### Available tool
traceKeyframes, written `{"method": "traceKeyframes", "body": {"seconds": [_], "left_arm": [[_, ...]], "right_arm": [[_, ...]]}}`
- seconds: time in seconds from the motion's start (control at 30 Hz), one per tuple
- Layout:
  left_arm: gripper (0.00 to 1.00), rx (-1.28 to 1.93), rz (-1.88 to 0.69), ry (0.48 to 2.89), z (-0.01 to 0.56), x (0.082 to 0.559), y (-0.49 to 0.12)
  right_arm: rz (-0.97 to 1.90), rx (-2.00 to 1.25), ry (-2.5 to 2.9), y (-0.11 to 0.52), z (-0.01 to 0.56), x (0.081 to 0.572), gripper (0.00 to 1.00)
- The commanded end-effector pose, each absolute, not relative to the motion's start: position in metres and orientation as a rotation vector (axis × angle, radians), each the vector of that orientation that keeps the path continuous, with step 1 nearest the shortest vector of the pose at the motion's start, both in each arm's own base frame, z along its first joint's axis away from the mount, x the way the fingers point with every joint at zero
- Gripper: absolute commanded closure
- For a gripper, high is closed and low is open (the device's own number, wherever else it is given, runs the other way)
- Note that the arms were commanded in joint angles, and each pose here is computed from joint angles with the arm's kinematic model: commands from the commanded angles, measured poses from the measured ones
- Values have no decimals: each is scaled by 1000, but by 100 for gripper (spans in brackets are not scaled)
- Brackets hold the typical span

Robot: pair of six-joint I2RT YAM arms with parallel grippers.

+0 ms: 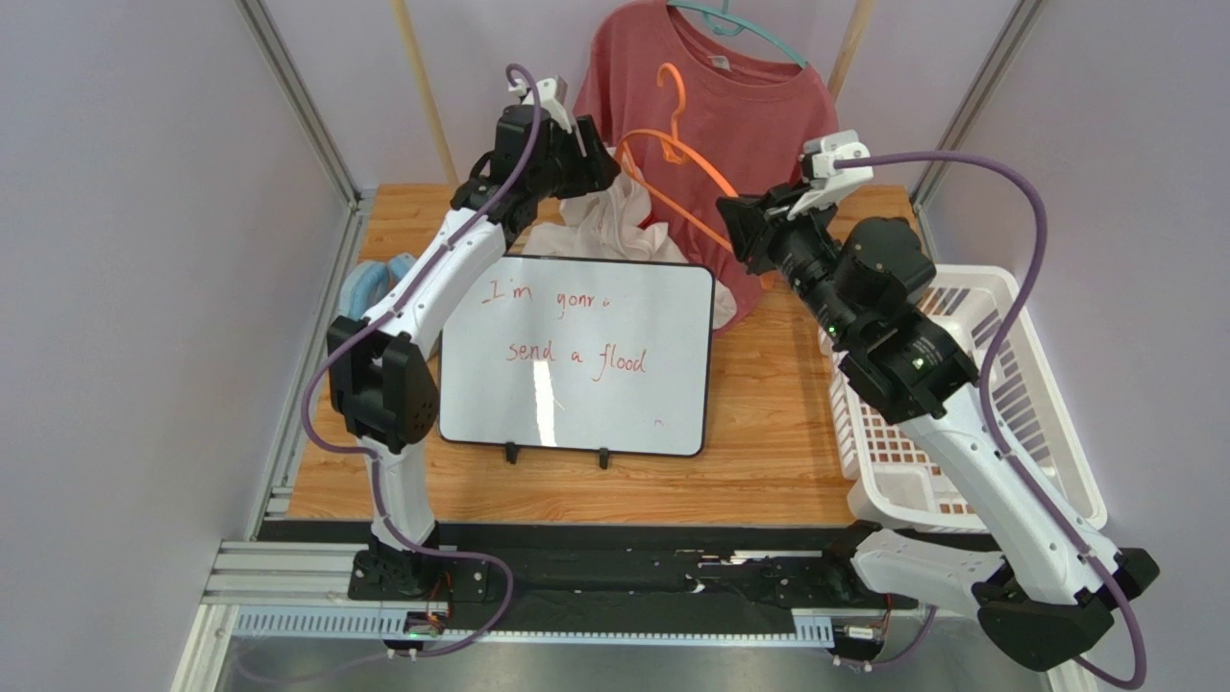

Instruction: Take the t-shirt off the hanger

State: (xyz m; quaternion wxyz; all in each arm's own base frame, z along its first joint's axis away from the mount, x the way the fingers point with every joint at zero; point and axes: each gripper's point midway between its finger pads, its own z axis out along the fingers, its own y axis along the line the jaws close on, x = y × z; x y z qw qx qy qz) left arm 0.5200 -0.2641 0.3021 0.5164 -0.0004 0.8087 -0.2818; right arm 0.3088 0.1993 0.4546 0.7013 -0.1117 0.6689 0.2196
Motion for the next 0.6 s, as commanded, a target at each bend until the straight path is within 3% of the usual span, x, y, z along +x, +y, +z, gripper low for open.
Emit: {"method": "traceKeyframes", "body": {"seconds": [0.0, 0.1, 0.33, 0.57], "left_arm": [[37, -1, -725, 1932, 309, 532, -269], [48, -6, -719, 1934, 308, 540, -267], [100, -16, -717, 1965, 296, 535, -261], [100, -25, -777, 1928, 313, 511, -258]], "right_arm": [[582, -193, 1400, 188, 500, 284, 100], [585, -179, 1394, 181, 506, 276, 100], [560, -144, 1353, 161, 519, 262, 100], [562, -83, 1255, 176, 523, 295, 100]]}}
